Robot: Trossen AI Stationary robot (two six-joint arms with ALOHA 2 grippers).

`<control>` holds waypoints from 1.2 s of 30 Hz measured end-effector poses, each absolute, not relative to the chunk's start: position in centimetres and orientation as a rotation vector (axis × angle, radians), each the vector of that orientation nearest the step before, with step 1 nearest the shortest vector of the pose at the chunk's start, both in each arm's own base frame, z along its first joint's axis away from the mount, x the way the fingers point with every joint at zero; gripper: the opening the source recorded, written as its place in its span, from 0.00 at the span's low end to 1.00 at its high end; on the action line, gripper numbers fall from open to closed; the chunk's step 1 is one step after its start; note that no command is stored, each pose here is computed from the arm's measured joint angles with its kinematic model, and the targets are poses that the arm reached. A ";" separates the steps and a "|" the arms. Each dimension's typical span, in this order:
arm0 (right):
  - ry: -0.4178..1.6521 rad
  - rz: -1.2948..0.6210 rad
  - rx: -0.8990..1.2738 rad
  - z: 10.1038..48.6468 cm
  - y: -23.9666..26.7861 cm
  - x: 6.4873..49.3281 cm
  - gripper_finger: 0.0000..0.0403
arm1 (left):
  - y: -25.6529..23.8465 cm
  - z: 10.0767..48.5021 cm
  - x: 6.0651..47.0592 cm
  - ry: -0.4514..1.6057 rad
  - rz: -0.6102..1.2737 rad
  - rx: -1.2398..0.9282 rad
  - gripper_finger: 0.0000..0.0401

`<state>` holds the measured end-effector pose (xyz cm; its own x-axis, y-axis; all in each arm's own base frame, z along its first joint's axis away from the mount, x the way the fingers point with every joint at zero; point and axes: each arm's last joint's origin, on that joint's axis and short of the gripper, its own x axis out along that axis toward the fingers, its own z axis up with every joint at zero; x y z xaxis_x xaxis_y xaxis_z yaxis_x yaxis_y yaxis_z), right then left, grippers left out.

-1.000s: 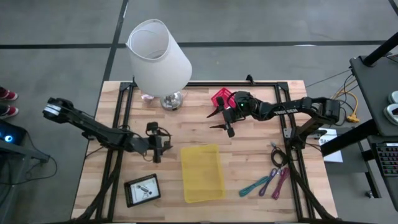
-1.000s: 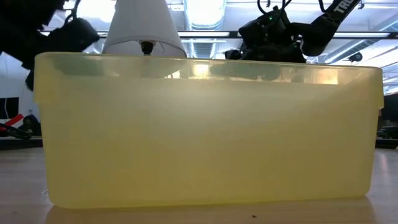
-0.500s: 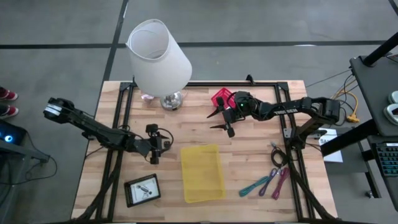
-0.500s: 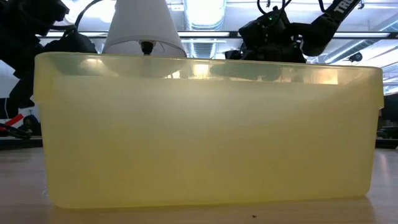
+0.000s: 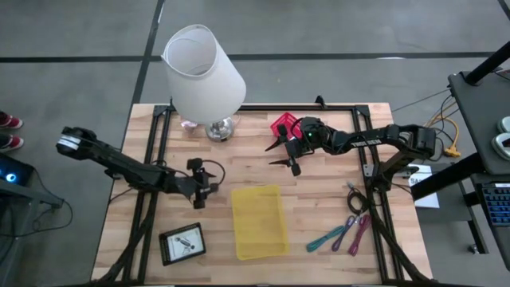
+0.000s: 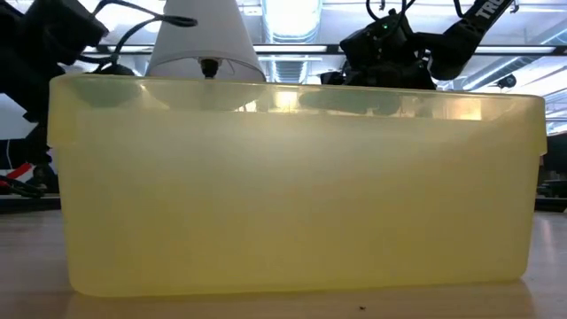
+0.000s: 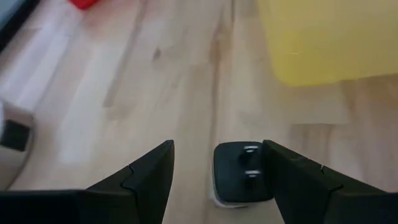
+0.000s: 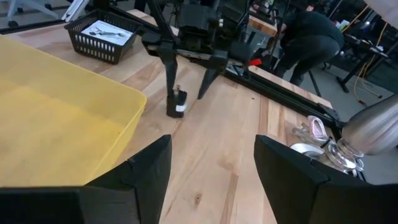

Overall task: Pick and place items into bin
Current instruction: Put the black charger adapter into the red bin

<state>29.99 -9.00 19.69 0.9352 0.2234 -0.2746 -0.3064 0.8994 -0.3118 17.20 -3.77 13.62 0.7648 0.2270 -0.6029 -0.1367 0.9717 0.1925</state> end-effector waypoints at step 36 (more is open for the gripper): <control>0.243 0.277 -0.355 19.6 -9.0 30.0 0.53 | -3.9 11.8 17.6 0.803 0.172 0.189 0.39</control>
